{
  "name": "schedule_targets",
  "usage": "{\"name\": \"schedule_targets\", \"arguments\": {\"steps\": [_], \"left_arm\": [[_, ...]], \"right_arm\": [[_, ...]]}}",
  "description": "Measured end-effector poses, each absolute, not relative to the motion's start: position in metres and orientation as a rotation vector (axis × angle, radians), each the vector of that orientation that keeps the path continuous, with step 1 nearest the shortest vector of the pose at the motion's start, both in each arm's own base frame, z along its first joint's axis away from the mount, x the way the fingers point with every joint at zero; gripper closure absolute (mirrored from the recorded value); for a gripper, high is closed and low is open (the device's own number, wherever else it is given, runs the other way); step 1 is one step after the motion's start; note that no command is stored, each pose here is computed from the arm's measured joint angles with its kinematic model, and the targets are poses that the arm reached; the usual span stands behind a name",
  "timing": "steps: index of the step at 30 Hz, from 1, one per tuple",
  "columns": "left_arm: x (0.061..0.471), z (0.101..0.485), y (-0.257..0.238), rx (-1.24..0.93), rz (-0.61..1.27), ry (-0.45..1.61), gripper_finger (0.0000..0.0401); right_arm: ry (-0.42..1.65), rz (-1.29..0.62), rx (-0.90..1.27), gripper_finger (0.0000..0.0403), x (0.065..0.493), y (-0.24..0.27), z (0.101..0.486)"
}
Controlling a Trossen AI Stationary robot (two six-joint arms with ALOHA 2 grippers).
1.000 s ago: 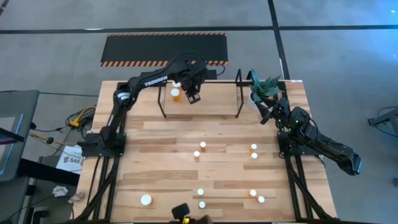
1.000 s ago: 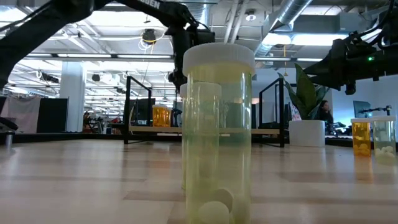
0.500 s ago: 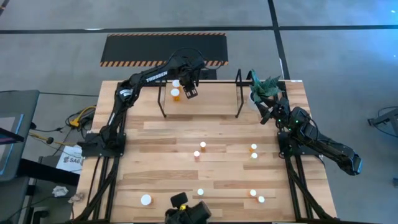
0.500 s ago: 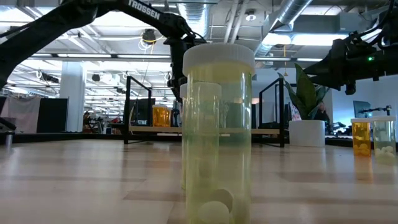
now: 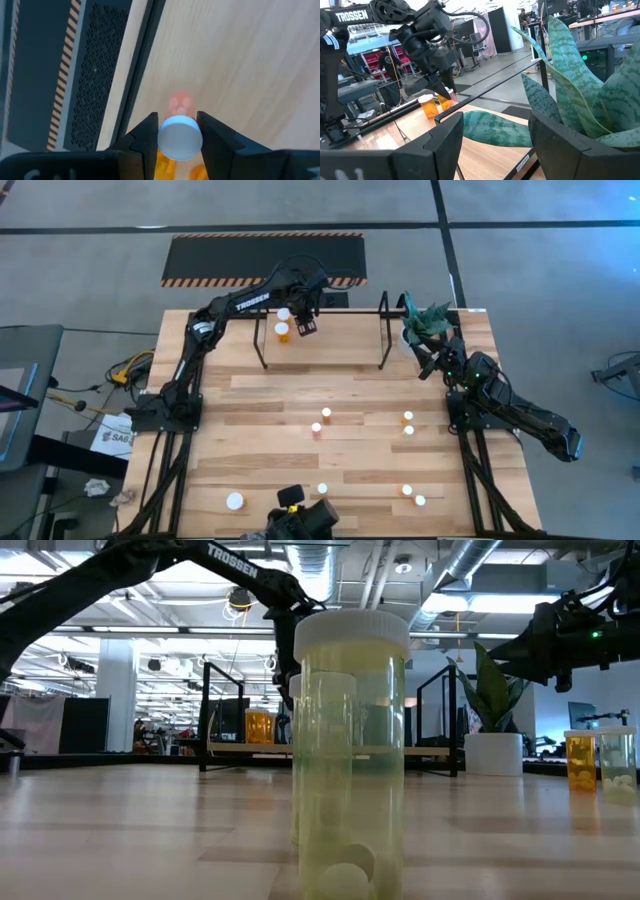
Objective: Pick and place medicine bottles onto shelf by color
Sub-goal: Put the top left red pill bottle on the shelf
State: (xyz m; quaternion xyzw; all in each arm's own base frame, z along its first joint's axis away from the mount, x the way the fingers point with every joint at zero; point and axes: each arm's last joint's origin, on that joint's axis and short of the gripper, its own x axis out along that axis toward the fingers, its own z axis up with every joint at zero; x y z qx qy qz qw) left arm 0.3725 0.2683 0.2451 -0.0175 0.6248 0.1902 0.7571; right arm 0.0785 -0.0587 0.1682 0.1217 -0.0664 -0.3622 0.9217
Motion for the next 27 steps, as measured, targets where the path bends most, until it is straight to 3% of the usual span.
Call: {"name": "schedule_targets", "arguments": {"steps": [27], "left_arm": [[0.3697, 0.2447, 0.2694, -0.021, 0.366, 1.378, 0.0291]], "right_arm": [[-0.137, -0.744, 0.250, 0.0154, 0.0785, -0.0587, 0.1683]]}}
